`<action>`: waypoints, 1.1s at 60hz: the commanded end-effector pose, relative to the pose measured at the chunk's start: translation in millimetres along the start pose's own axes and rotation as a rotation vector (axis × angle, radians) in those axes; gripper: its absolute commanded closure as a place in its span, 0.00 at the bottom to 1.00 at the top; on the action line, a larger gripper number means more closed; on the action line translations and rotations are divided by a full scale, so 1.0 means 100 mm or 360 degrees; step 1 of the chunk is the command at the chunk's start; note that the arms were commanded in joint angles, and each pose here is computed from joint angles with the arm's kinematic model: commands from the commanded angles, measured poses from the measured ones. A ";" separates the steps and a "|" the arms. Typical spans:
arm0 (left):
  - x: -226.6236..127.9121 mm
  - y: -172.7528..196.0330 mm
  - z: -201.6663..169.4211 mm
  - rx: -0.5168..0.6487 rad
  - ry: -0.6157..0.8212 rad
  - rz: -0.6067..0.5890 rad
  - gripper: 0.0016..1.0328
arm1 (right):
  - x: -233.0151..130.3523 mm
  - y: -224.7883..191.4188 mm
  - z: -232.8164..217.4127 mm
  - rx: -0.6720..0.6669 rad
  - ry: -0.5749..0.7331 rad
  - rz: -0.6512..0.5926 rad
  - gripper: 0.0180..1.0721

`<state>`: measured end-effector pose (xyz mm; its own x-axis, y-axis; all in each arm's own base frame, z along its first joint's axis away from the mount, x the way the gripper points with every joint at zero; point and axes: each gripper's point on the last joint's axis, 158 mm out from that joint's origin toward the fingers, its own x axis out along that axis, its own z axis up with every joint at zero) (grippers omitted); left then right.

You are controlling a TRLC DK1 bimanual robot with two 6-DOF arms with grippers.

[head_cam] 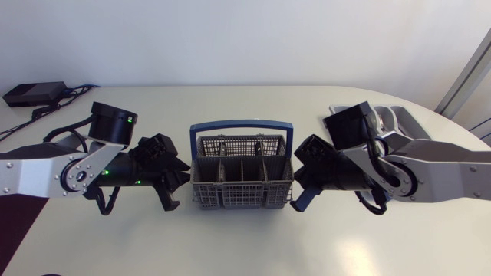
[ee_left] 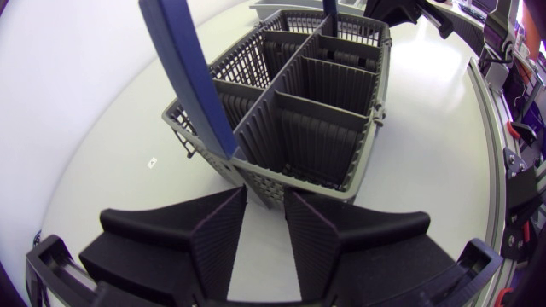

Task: Sort the cutlery from the basket into the organizer compartments.

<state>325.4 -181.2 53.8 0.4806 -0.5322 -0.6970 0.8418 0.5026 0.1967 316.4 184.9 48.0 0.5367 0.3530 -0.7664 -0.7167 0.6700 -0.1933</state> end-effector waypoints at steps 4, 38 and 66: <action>0.06 -0.07 0.10 -0.0022 -0.0042 -0.0068 0.67 | 0.00 0.11 0.20 -0.0010 -0.0100 0.0052 0.95; -0.03 0.02 0.03 -0.0065 -0.0024 -0.0003 0.67 | -0.12 0.04 0.01 -0.0011 -0.0077 0.0004 0.95; -0.45 0.22 -0.09 -0.0138 -0.0085 0.0186 0.64 | -0.30 -0.42 -0.04 0.0087 -0.0095 -0.0198 0.95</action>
<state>330.9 -143.3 82.0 0.5836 -0.4966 -0.6425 0.7630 0.6062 0.2245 326.2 156.5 69.5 0.6188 0.3251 -0.7151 -0.6449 0.7300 -0.2262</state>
